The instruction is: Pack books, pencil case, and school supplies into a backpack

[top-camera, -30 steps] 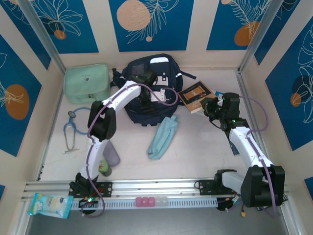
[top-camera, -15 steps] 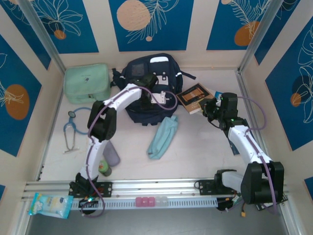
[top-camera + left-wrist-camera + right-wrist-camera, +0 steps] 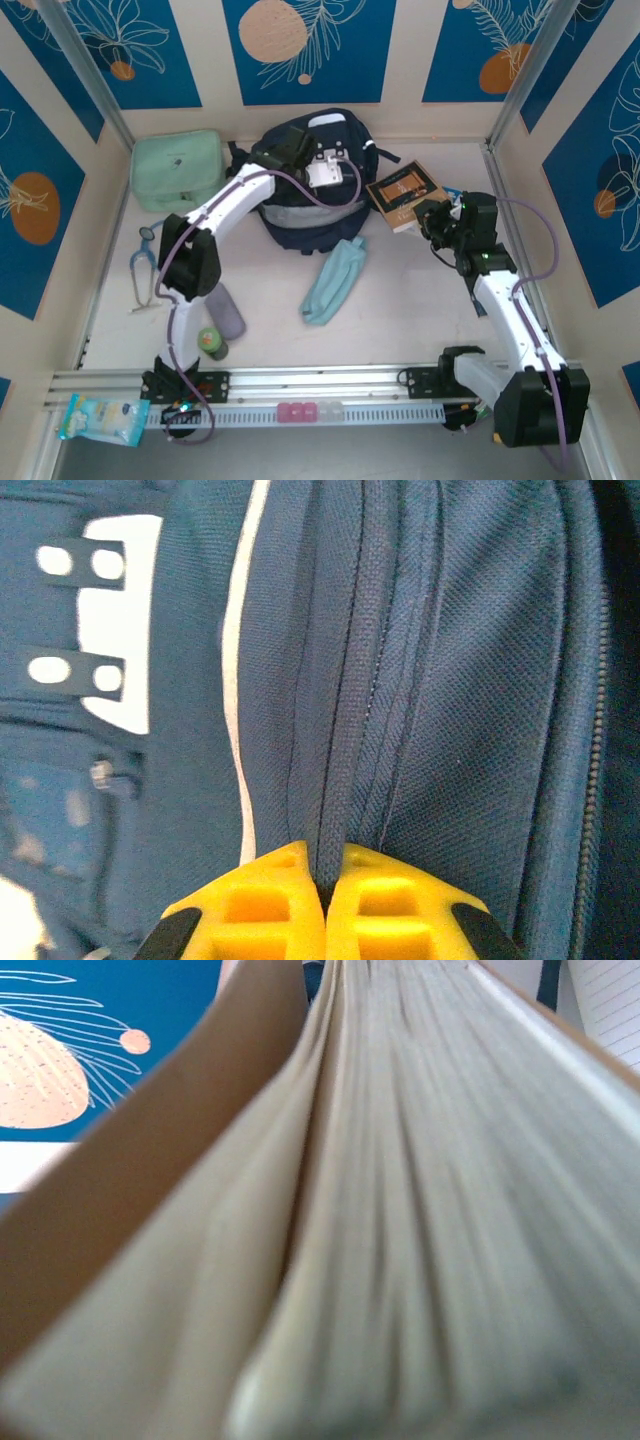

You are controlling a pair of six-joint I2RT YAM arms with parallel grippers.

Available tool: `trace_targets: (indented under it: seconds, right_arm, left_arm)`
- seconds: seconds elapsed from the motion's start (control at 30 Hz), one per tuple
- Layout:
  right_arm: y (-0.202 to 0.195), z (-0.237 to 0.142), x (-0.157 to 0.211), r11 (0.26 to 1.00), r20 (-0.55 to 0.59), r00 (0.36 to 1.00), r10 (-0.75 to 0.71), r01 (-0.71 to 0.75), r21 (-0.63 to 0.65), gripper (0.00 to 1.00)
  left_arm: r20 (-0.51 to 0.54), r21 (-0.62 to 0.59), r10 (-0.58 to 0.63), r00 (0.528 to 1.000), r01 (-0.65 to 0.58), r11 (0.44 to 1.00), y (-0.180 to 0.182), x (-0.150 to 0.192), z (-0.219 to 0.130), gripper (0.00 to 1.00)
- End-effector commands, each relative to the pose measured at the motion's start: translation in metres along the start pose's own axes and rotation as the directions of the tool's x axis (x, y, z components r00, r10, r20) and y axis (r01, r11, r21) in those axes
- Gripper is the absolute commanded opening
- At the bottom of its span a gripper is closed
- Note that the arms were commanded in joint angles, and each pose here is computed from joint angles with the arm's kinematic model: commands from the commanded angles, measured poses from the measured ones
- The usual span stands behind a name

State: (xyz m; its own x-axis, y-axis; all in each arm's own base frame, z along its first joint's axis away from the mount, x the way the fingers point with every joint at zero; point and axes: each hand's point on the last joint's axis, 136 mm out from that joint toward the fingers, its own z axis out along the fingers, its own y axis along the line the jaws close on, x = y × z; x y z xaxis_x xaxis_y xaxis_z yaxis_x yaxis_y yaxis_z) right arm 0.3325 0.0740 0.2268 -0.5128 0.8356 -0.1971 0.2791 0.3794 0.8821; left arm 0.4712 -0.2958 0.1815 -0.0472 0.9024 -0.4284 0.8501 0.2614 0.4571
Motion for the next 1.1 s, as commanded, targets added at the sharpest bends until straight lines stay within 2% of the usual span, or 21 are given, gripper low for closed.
trace_targets:
  seconds: [0.0, 0.1, 0.27, 0.5, 0.57, 0.63, 0.73, 0.83, 0.9, 1.07]
  right_arm:
    - [0.03, -0.024, -0.003, 0.993, 0.046, 0.996, -0.081, 0.084, -0.079, 0.05]
    - [0.028, -0.036, 0.004, 0.991, 0.045, 0.994, -0.1, 0.104, -0.089, 0.05]
    - [0.024, -0.046, 0.024, 0.99, -0.004, 0.997, -0.08, 0.079, -0.119, 0.05]
    - [0.015, -0.031, 0.059, 0.994, -0.13, 0.991, -0.01, -0.005, -0.112, 0.05]
    - [0.013, -0.03, 0.063, 0.996, -0.122, 0.992, -0.006, -0.005, -0.091, 0.04]
    - [0.02, -0.026, 0.068, 0.993, -0.126, 0.992, -0.031, 0.016, -0.116, 0.04]
    - [0.042, -0.005, 0.083, 0.982, -0.238, 0.971, -0.028, -0.018, -0.188, 0.04]
    - [0.064, 0.022, 0.094, 0.972, -0.288, 0.957, -0.048, -0.022, -0.235, 0.03]
    - [0.084, 0.038, 0.09, 0.959, -0.283, 0.957, -0.064, -0.019, -0.282, 0.03]
    - [0.112, 0.082, 0.063, 0.952, -0.196, 0.979, -0.057, -0.006, -0.305, 0.03]
  left_arm:
    - [0.23, -0.226, -0.126, 0.965, 0.179, 0.958, 0.066, -0.05, -0.061, 0.0]
    - [0.321, -0.287, -0.218, 0.922, 0.314, 0.905, 0.09, -0.062, -0.079, 0.0]
    - [0.427, -0.274, -0.295, 0.855, 0.433, 0.859, 0.102, -0.077, -0.09, 0.0]
    - [0.468, -0.317, -0.319, 0.824, 0.494, 0.81, 0.115, -0.087, -0.106, 0.0]
    - [0.467, -0.336, -0.329, 0.821, 0.509, 0.793, 0.119, -0.085, -0.109, 0.0]
    - [0.469, -0.319, -0.329, 0.819, 0.505, 0.802, 0.116, -0.088, -0.111, 0.0]
    - [0.493, -0.282, -0.334, 0.803, 0.511, 0.812, 0.11, -0.096, -0.114, 0.0]
    - [0.504, -0.274, -0.328, 0.799, 0.509, 0.816, 0.108, -0.102, -0.118, 0.0]
    - [0.505, -0.276, -0.328, 0.799, 0.509, 0.815, 0.107, -0.102, -0.12, 0.0]
    - [0.503, -0.261, -0.337, 0.796, 0.511, 0.819, 0.103, -0.103, -0.125, 0.0]
